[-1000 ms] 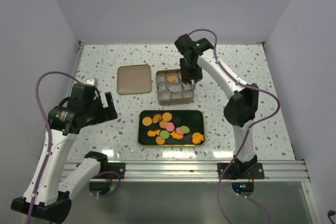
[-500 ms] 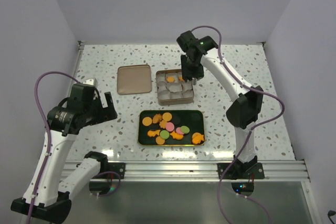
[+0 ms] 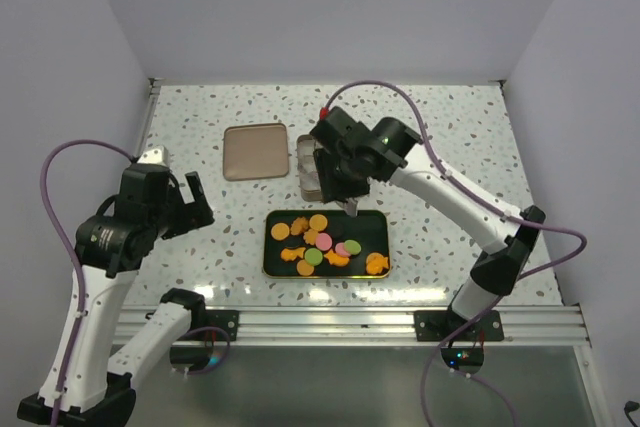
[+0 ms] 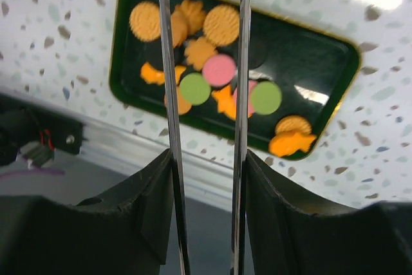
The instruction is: Pack the cookies
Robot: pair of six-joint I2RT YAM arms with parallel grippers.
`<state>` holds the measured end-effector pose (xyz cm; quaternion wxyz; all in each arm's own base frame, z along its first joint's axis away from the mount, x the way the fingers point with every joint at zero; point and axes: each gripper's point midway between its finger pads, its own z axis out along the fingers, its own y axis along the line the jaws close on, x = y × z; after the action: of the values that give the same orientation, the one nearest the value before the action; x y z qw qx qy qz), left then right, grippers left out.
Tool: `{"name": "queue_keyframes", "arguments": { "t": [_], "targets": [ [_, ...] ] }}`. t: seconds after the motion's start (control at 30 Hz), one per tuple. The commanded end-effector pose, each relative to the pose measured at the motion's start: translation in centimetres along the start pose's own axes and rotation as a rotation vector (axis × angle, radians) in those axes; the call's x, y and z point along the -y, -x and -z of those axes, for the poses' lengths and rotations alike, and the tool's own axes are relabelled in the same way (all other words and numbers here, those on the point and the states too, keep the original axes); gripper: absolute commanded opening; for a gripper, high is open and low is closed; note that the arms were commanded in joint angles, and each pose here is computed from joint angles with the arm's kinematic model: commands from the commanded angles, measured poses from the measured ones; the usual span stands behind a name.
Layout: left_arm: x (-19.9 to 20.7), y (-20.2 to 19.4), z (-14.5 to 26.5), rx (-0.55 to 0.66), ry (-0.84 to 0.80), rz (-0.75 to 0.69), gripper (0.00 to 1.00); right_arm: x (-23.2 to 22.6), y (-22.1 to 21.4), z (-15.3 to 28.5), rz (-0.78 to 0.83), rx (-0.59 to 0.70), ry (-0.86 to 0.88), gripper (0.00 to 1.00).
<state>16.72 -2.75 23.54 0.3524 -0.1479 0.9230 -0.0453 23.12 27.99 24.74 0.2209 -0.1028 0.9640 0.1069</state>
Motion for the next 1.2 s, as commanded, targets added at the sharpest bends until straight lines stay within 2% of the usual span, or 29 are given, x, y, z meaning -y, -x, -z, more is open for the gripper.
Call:
{"name": "queue_keyframes", "arguments": {
  "t": [0.0,0.13,0.3,0.67,1.17],
  "targets": [
    [-1.7,1.3,1.5,0.090,0.085,0.061,1.00,-3.2,-3.0,0.2,-0.062,-0.015,0.088,0.47],
    [-1.2,-0.2,0.7,0.027,0.057,0.059,1.00,-4.4,-5.6,-0.6,-0.062,-0.050,0.108,0.46],
    [-0.9,-1.0,0.8,0.011,0.024,0.057,1.00,-4.9,-7.5,-1.7,-0.051,-0.088,0.097,0.46],
    [-0.8,-1.6,0.7,-0.009,0.007,0.032,1.00,-6.2,-9.7,-3.5,-0.016,-0.147,0.063,0.44],
    [-0.5,-1.6,0.6,-0.013,-0.013,0.020,1.00,-4.7,-11.0,-4.4,0.006,-0.174,-0.023,0.43]
  ]
}}
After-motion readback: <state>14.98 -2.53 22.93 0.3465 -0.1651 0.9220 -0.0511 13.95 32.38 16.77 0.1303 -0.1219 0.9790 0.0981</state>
